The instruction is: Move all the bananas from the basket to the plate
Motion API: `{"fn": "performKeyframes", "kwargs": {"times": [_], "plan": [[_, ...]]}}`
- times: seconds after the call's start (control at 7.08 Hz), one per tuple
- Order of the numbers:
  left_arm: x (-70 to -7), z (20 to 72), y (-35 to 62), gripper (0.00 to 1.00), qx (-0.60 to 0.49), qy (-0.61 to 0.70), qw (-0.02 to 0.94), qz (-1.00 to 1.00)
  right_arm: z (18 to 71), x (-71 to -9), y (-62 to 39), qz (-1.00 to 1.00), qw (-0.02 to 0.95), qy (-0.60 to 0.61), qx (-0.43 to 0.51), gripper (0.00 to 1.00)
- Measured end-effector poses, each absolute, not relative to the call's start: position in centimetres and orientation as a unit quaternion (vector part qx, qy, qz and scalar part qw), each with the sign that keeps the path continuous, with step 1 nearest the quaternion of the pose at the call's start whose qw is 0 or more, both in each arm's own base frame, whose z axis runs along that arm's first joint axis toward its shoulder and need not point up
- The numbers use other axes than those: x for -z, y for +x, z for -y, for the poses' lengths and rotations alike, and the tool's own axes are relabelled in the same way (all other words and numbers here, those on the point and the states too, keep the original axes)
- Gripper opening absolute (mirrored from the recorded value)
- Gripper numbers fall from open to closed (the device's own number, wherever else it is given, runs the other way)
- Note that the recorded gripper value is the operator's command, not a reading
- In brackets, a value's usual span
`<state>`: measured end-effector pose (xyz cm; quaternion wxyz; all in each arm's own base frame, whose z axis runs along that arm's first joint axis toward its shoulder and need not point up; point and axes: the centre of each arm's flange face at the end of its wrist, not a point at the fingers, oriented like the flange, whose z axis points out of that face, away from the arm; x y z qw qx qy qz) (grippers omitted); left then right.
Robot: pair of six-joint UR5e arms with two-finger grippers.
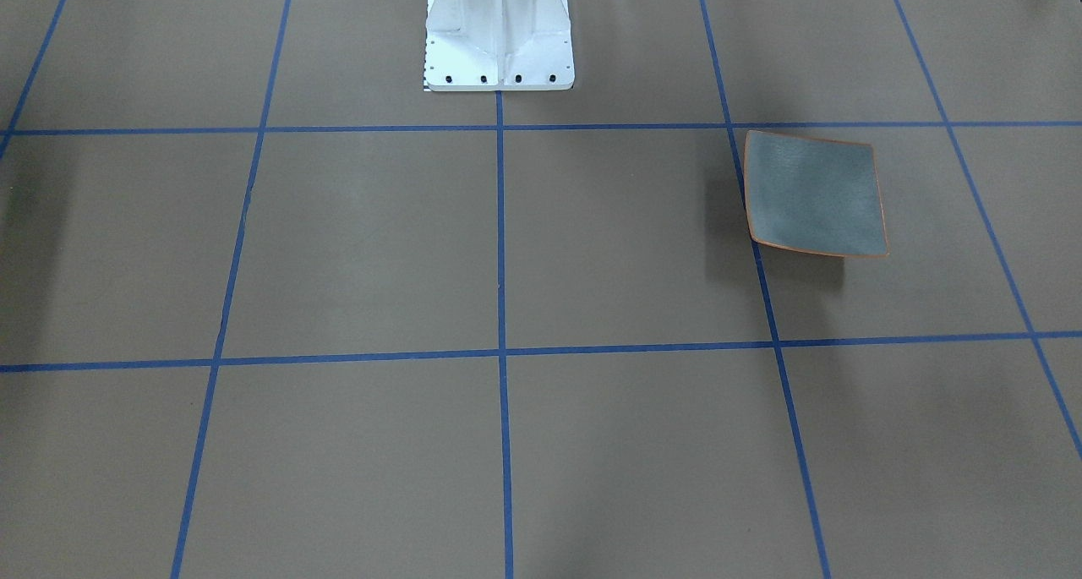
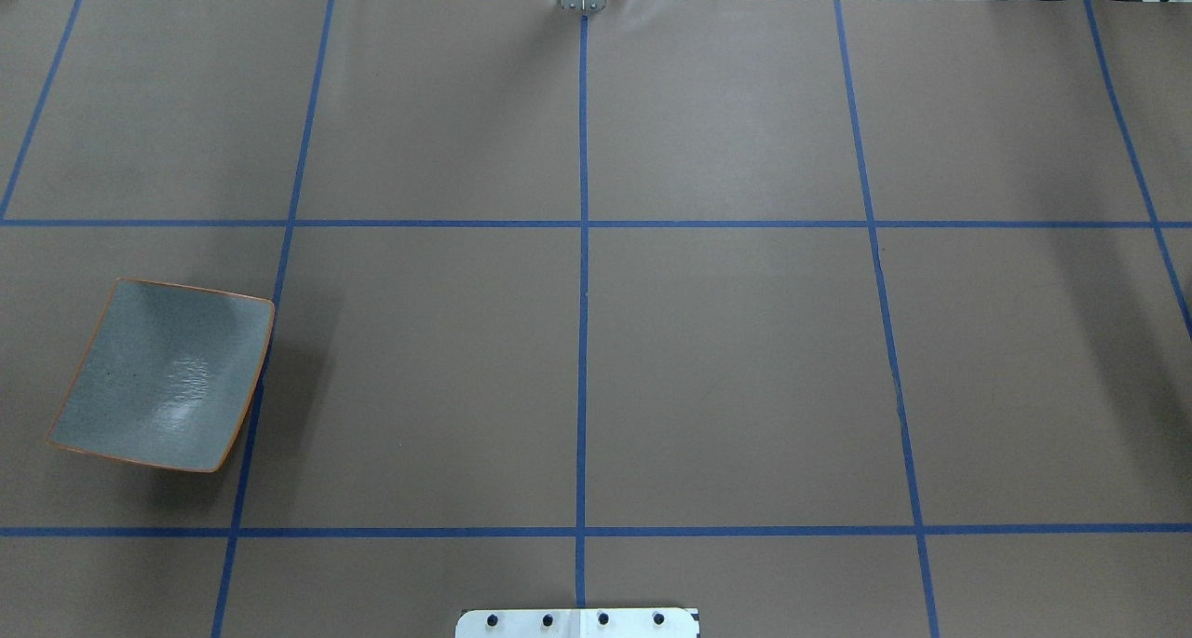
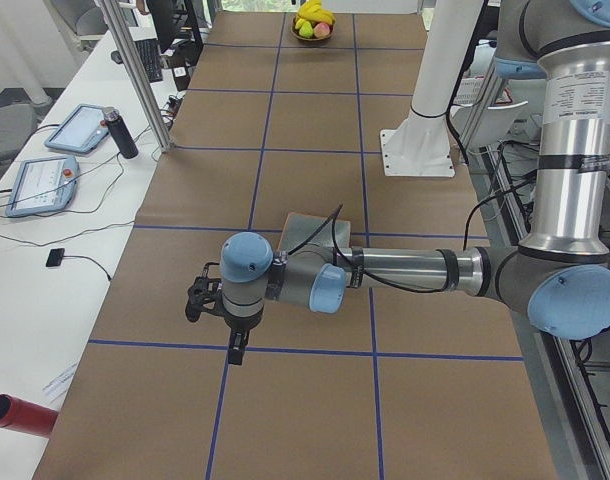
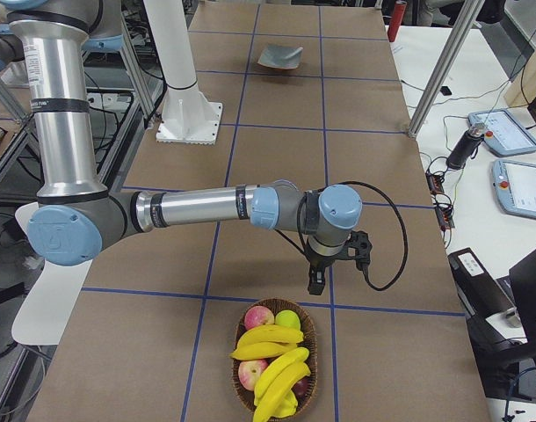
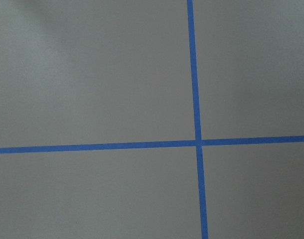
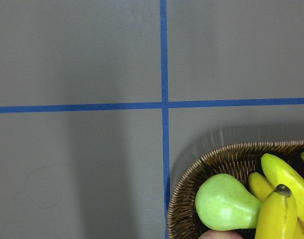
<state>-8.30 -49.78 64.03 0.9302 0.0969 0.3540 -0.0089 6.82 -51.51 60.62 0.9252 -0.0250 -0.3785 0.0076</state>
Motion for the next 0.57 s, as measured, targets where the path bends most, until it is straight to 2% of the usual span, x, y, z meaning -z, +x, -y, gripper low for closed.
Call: {"fn": "performKeyframes", "kwargs": {"times": [0.57], "plan": [[-65.15,49.22,-8.15,1.00,0.013,0.091,0.929,-0.358,51.35,-60.76,6.76,0.379,0.925,-0.027,-0.008,1.00]]}}
